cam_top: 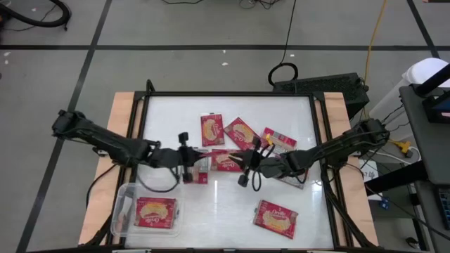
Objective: Sort popcorn bags into baskets
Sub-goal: Put the popcorn bag into the transparent bin
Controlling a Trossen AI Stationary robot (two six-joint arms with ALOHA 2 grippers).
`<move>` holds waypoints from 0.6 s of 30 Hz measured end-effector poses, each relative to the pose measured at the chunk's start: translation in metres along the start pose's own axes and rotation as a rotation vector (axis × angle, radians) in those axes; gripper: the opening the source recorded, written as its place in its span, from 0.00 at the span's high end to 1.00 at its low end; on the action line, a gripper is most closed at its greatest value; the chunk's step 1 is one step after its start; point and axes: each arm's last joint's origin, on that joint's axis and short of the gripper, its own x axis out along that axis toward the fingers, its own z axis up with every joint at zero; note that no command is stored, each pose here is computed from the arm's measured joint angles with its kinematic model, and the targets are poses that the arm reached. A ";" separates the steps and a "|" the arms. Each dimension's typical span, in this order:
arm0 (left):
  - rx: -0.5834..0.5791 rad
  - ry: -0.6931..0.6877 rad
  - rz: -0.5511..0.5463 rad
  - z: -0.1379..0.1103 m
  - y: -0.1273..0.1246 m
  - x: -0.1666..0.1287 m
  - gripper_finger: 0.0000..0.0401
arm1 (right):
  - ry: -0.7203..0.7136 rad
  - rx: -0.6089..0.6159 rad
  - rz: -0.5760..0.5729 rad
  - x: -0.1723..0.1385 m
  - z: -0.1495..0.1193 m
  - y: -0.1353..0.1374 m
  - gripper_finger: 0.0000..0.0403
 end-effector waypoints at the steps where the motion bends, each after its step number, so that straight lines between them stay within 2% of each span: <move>1: 0.037 -0.022 0.032 0.003 0.000 -0.007 0.96 | -0.012 0.048 0.003 -0.001 0.002 0.000 0.84; 3: 0.126 -0.060 0.100 0.007 -0.002 -0.019 0.96 | -0.046 0.154 0.011 -0.001 0.006 0.000 0.79; 6: 0.260 -0.089 0.197 0.012 -0.008 -0.033 0.95 | -0.060 0.227 0.058 0.000 0.008 0.002 0.72; 11: 0.497 -0.074 0.333 0.013 -0.022 -0.047 0.93 | -0.110 0.337 0.125 0.005 0.010 0.007 0.60; 15: 0.627 -0.043 0.438 0.013 -0.031 -0.053 0.93 | -0.197 0.473 0.149 0.010 0.014 0.010 0.51; 18: 0.735 -0.022 0.491 0.014 -0.036 -0.059 0.96 | -0.274 0.578 0.210 0.015 0.019 0.010 0.46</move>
